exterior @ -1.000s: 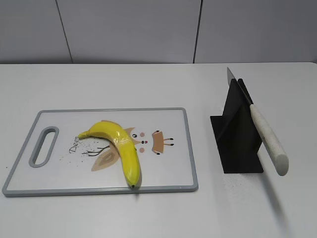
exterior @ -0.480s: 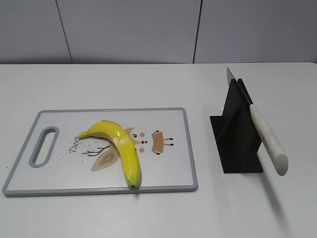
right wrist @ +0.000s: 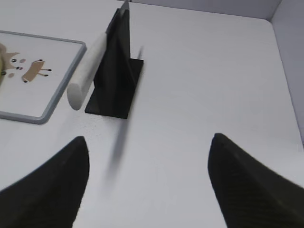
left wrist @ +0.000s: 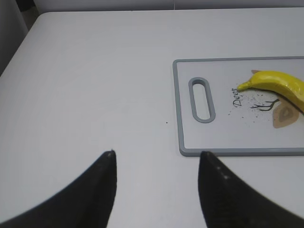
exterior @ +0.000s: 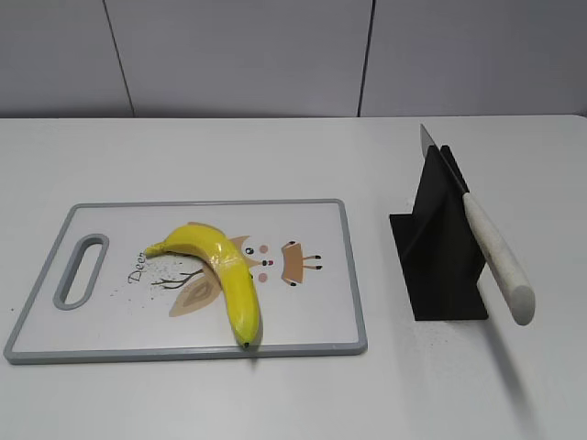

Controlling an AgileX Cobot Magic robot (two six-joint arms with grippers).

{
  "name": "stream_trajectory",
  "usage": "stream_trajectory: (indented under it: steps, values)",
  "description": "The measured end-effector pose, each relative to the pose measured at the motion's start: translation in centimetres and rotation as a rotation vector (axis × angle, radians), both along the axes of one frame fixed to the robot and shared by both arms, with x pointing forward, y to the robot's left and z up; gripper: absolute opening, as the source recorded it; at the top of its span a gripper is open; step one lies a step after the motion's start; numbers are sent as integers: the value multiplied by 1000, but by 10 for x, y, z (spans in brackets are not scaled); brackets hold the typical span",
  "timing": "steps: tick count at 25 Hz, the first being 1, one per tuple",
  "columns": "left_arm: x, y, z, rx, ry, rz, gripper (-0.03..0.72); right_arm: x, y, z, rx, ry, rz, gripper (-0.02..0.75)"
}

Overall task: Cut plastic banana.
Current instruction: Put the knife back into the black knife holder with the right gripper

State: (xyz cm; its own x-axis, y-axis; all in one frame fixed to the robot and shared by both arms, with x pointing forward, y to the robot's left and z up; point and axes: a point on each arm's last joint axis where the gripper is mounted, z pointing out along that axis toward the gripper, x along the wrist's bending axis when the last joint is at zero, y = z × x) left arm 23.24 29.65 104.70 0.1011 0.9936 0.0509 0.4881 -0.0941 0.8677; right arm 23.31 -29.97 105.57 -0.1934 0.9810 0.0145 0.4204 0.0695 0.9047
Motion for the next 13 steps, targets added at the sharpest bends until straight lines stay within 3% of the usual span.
stream_trajectory:
  steps: [13]
  values:
    - [0, 0, 0, 0, 0, 0, 530, 0, 0, 0, 0, 0, -26, 589]
